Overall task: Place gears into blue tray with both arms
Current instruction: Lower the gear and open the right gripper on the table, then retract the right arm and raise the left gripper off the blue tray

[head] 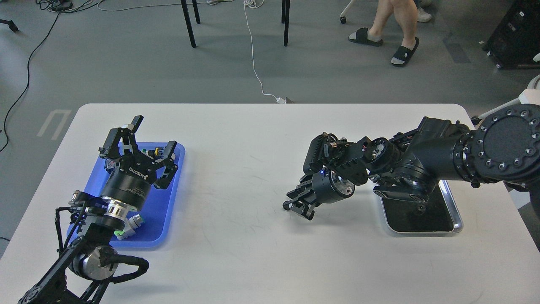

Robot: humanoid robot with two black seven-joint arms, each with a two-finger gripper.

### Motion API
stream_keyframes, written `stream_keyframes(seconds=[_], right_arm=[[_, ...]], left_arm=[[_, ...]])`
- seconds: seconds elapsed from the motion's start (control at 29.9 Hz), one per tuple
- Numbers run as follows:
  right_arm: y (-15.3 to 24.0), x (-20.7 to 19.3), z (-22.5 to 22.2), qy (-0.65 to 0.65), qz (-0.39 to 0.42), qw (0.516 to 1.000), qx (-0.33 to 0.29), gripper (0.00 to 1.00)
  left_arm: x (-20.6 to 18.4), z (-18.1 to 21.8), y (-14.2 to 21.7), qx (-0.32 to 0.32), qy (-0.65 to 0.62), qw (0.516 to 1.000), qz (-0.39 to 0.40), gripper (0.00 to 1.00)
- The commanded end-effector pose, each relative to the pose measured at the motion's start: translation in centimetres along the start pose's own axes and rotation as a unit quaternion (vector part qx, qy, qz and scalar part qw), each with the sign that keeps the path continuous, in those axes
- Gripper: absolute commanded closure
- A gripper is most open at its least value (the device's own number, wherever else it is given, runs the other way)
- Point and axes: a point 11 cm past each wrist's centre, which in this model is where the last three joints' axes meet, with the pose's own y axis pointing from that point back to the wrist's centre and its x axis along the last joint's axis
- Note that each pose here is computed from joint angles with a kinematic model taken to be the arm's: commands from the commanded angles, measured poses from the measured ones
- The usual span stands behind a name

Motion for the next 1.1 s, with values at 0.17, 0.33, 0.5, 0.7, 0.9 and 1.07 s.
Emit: stream_keyframes(seconds=[0.17,0.33,0.5,0.7,0.9,1.07], right_arm=[[0.1,0.4,0.1,-0.004,0.018,1.000,-0.003,0.37],[0.6,3.2,0.7,-0.071,0.078,0.994,-0.016,0.05],[0.8,8.0,-0.1,-0.174,0.178,0.969,0.003,0.03],[0.4,9.2,-1.0,-0.358,0.285,0.888,0.051,0.04],[4.4,5.7,3.8,-0.564,0.400,0.721,0.051,0.04],[8.2,1.6,7.1,-0.679,0.466,0.563,0.075,0.04]], left_arm=[[0.0,0.0,0.1,0.000,0.000,1.000,0.001,0.02],[0.2,0.2,0.1,0.001,-0.004,1.000,0.000,0.02],[0.5,0.5,0.1,0.002,-0.010,1.000,0.001,0.02],[0.7,0.9,-0.4,0.000,-0.017,1.000,0.001,0.02],[0.8,1.7,-0.5,-0.028,-0.023,0.999,0.001,0.02],[1.0,2.7,-0.6,-0.045,-0.042,0.998,-0.009,0.02]])
